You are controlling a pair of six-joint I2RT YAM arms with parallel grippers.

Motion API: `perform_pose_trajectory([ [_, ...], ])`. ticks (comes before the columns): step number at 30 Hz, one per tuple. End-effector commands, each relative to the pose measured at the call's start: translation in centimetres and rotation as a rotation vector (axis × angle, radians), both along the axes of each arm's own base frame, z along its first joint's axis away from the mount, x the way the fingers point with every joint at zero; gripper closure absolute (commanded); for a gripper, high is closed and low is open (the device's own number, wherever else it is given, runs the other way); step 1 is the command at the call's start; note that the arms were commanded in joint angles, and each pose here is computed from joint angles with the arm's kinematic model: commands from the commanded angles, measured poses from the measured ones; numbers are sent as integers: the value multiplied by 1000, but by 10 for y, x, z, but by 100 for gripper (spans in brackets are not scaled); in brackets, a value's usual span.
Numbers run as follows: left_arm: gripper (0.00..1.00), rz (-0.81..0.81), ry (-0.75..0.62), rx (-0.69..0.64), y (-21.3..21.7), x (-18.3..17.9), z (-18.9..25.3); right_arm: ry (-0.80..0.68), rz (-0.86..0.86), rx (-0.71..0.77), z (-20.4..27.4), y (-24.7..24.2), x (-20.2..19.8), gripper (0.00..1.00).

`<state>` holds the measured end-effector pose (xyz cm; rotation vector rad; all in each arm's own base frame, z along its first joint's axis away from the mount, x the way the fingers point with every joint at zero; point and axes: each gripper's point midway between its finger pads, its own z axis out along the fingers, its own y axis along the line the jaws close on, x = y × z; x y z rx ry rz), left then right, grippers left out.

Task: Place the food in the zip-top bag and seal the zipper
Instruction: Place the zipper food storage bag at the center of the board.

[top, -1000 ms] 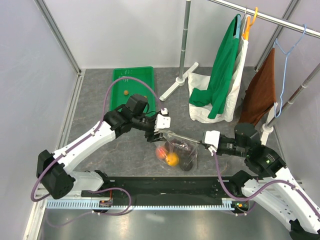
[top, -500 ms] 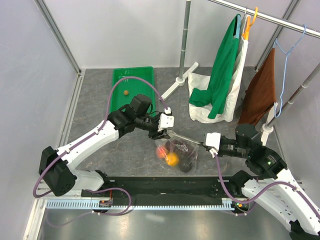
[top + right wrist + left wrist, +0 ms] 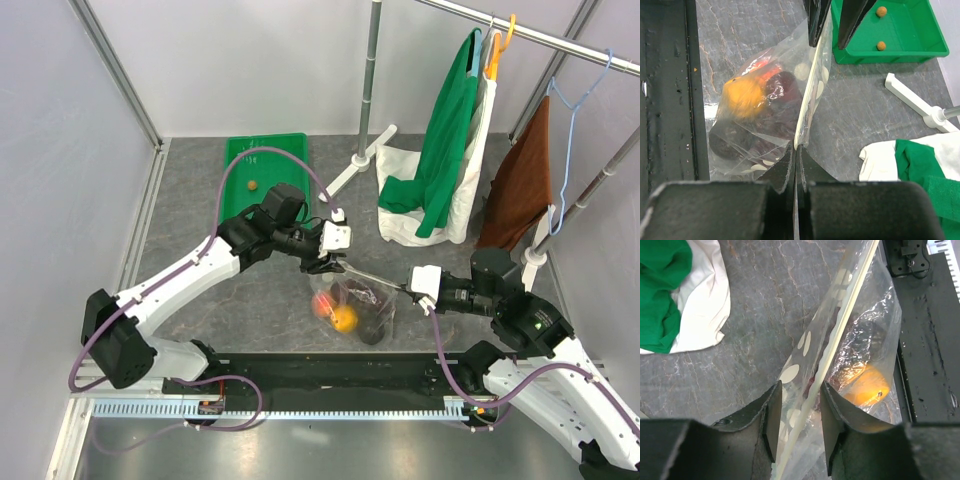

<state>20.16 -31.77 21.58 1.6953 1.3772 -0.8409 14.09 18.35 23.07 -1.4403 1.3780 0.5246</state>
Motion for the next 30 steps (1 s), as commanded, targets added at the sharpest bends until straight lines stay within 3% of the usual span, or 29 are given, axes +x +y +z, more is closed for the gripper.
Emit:
perform_pose_trajectory([
  [1,58,-5,5,9,-5,3,-1,-50,22,40,20,5,1,100],
  [4,62,-15,25,28,-2,-1,-8,-47,15,43,21,4,1,100],
  [7,71,-32,47,24,-2,-7,-6,-39,6,52,20,5,2,100],
  [9,96,-38,75,21,-3,-10,-2,-35,-5,68,22,6,4,100],
  [10,98,-30,74,14,-6,-8,5,-3,-40,87,23,6,7,98],
  [12,98,7,117,30,-6,-2,5,38,-106,139,32,8,14,83],
  [13,98,21,104,17,-9,4,16,95,-130,166,36,10,15,60],
  [17,98,73,47,8,-13,30,30,224,-258,284,57,14,26,6],
  [18,98,85,28,13,-14,40,29,233,-282,327,66,15,29,2],
  [25,98,116,-194,6,-29,106,58,273,-506,569,122,0,53,2],
  [30,98,120,-137,71,-32,106,27,247,-568,638,148,-10,61,2],
])
